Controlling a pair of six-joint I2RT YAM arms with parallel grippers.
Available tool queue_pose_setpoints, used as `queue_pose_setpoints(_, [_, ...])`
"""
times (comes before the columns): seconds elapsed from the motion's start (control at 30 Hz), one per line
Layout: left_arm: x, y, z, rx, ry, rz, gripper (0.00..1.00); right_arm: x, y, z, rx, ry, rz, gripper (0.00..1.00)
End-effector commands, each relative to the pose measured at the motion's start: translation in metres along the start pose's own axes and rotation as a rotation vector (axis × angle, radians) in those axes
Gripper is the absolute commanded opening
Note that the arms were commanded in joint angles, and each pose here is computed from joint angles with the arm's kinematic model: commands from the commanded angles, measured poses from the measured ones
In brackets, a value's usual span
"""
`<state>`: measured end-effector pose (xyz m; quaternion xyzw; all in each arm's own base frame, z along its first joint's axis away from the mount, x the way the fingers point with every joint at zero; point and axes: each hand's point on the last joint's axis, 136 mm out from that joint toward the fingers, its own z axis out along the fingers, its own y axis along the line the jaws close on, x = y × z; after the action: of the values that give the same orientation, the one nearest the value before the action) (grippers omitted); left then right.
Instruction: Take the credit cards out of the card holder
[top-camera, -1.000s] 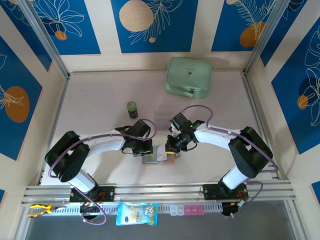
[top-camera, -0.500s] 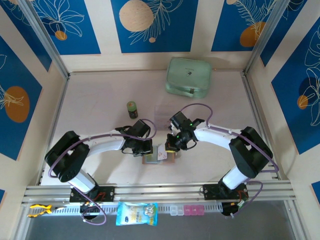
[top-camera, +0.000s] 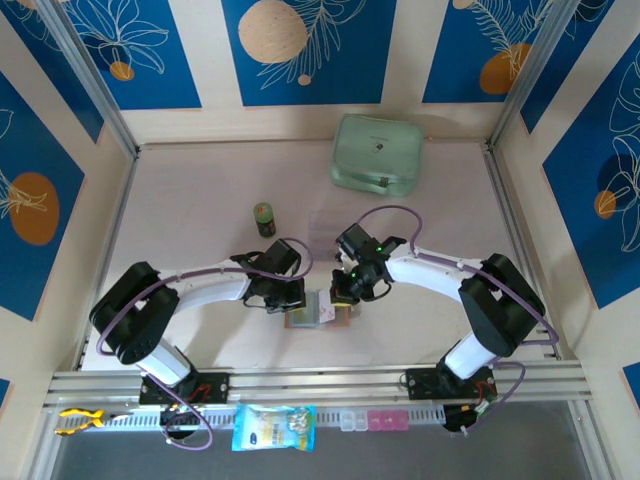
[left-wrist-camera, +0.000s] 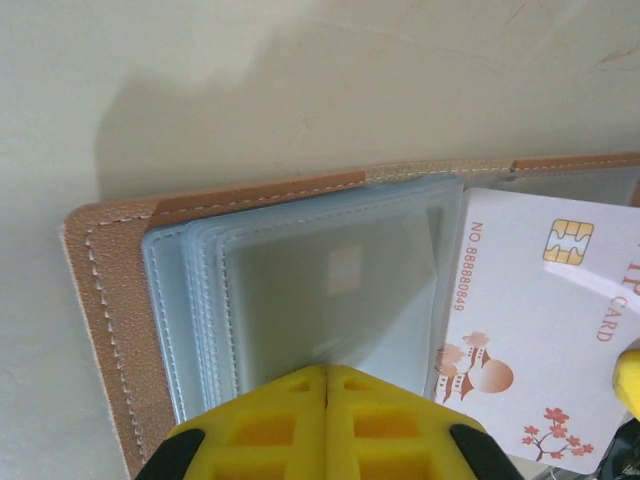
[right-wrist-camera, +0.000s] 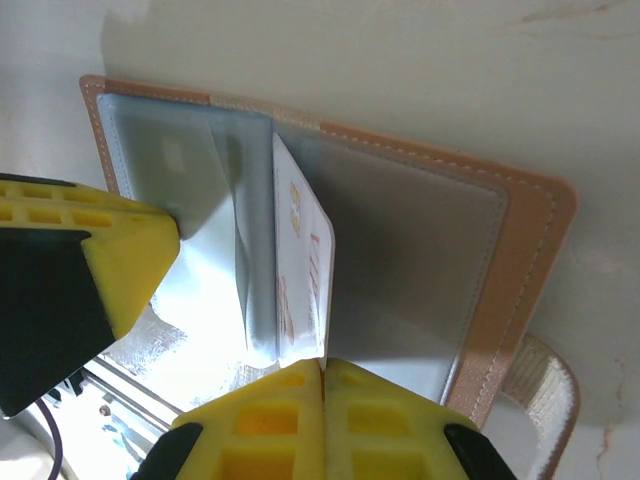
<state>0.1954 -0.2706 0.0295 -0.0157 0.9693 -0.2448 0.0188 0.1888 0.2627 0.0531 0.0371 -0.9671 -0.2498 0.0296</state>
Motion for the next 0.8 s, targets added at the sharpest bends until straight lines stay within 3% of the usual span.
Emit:
queue_pose_setpoints(0.0, [0.005, 0.012, 0.001, -0.065, 0.013, -0.001, 0.05, 0.002, 0.005, -0.007, 0.016, 0.0, -0.024, 0.02])
queue_pose_setpoints(0.47, [0.004, 0.012, 0.0, -0.063, 0.01, -0.002, 0.05, 0.004, 0.019, -0.005, -0.017, 0.016, -0.014, 0.16])
queue_pose_setpoints(0.77, [0.004, 0.012, 0.0, -0.064, 0.008, -0.001, 0.05, 0.012, 0.019, 0.002, -0.016, 0.043, 0.007, 0.17])
